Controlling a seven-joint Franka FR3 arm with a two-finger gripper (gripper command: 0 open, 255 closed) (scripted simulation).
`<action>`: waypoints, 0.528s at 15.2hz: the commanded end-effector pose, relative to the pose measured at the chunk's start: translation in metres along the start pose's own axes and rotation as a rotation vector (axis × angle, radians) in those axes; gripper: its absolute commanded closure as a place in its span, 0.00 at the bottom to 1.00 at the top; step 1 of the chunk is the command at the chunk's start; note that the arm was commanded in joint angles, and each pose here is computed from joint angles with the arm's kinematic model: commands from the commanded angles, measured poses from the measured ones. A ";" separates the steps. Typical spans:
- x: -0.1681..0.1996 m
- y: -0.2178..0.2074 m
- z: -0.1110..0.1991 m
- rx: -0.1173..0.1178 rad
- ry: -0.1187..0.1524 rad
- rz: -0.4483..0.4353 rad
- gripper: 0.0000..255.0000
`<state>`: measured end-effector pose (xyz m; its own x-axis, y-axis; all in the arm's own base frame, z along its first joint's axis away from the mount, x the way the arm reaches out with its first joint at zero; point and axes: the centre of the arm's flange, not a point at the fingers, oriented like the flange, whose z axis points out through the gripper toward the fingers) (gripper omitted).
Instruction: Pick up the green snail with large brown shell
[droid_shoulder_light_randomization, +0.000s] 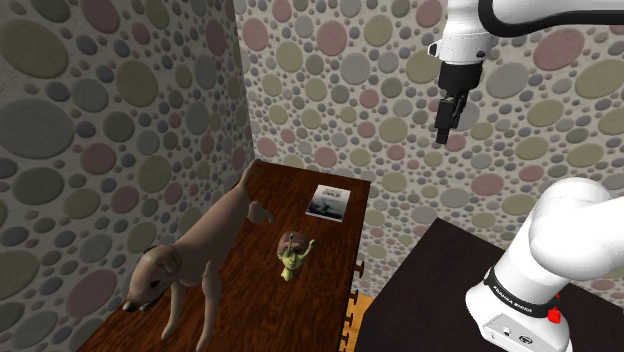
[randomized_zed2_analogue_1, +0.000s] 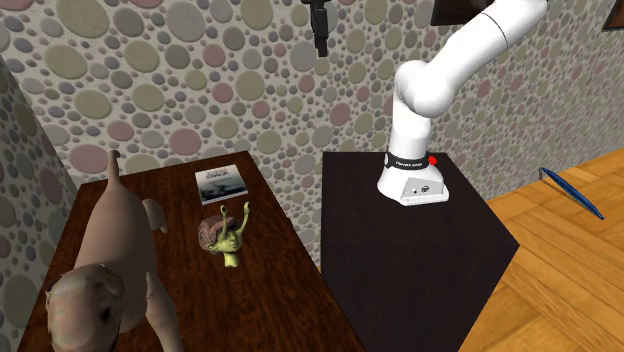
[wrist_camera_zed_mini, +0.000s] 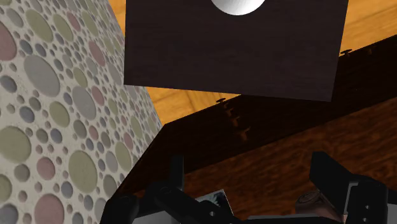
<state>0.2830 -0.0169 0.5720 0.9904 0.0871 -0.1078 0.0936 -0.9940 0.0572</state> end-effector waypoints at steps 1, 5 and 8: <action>0.000 0.000 0.000 0.000 0.000 0.000 0.00; 0.039 -0.034 0.021 -0.014 -0.018 -0.029 0.00; 0.068 -0.061 0.037 -0.025 -0.032 -0.051 0.00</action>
<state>0.3336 0.0357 0.5305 0.9820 0.1282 -0.1388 0.1393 -0.9875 0.0733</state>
